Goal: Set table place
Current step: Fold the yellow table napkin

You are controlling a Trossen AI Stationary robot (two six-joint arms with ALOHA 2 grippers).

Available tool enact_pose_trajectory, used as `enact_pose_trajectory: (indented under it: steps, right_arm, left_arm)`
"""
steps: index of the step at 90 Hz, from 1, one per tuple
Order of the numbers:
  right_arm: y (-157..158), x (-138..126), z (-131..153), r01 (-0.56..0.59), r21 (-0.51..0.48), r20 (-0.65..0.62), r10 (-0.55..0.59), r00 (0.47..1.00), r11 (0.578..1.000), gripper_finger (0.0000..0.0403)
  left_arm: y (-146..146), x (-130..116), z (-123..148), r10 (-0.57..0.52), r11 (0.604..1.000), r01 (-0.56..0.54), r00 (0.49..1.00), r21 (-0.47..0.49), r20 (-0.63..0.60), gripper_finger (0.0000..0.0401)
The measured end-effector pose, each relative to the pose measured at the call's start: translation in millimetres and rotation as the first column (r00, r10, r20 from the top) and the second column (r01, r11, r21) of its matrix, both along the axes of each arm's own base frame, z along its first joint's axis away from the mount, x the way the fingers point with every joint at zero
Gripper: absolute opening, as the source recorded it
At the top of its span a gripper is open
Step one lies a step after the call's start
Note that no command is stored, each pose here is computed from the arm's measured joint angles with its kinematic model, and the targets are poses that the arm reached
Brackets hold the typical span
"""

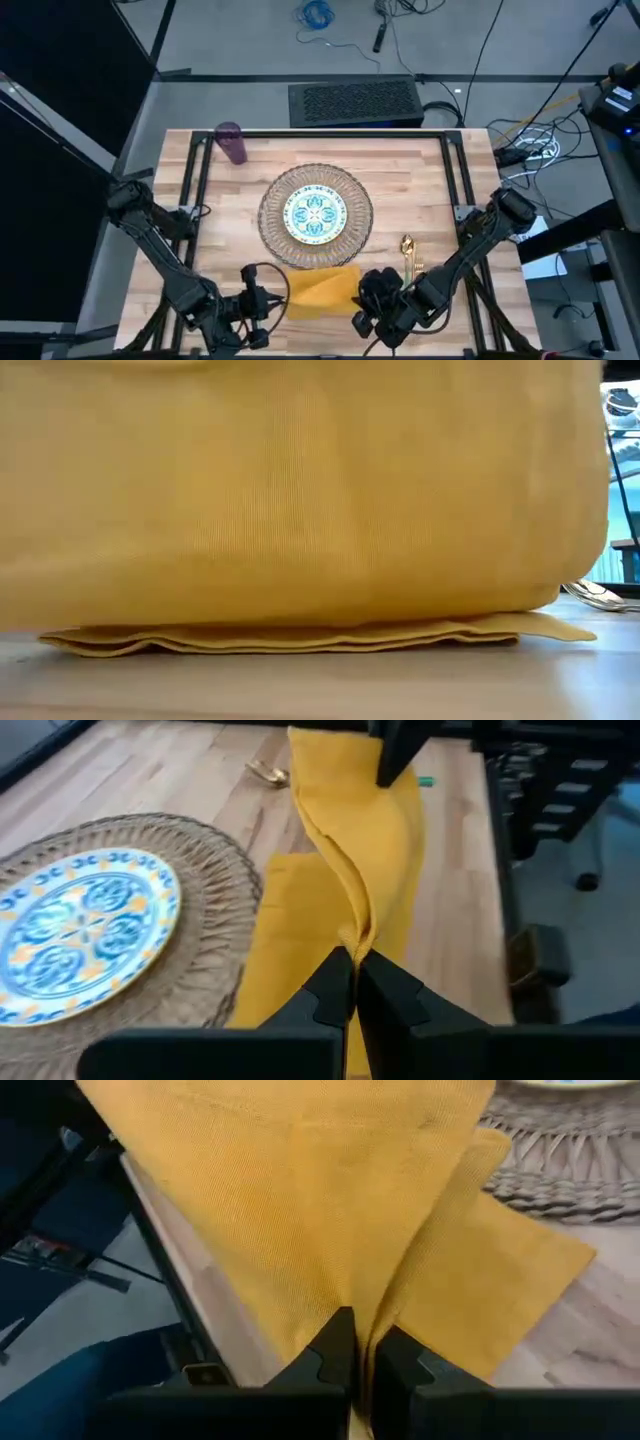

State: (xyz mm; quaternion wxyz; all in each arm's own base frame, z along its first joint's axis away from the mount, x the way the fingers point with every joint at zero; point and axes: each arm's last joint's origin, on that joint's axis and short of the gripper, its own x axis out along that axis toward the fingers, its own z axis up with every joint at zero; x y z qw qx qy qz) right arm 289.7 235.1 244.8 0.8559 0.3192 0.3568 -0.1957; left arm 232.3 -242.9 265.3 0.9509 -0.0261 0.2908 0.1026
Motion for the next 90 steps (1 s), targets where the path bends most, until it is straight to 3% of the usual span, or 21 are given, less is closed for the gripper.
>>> enact_pose_trajectory:
  steps: [39, 62, 90]
  right_arm:
    - [-30.8, 19.3, -11.1, 0.001, -0.101, -0.103, -0.012, 0.995, 0.995, 0.0000]
    - [-50.5, 26.4, -20.1, 0.037, -0.162, -0.181, -0.067, 0.981, 0.986, 0.0000]
    - [-59.9, 39.9, -38.7, 0.026, -0.178, -0.239, -0.069, 0.969, 0.984, 0.0000]
  left_arm:
    - [20.0, 1.8, -7.1, 0.058, 0.989, -0.044, 0.994, 0.138, -0.097, 0.0000]
    - [30.0, 1.8, -8.5, 0.113, 0.966, -0.089, 0.989, 0.242, -0.090, 0.0000]
    - [40.7, -0.4, -33.7, 0.151, 0.956, -0.114, 0.981, 0.271, -0.119, 0.0000]
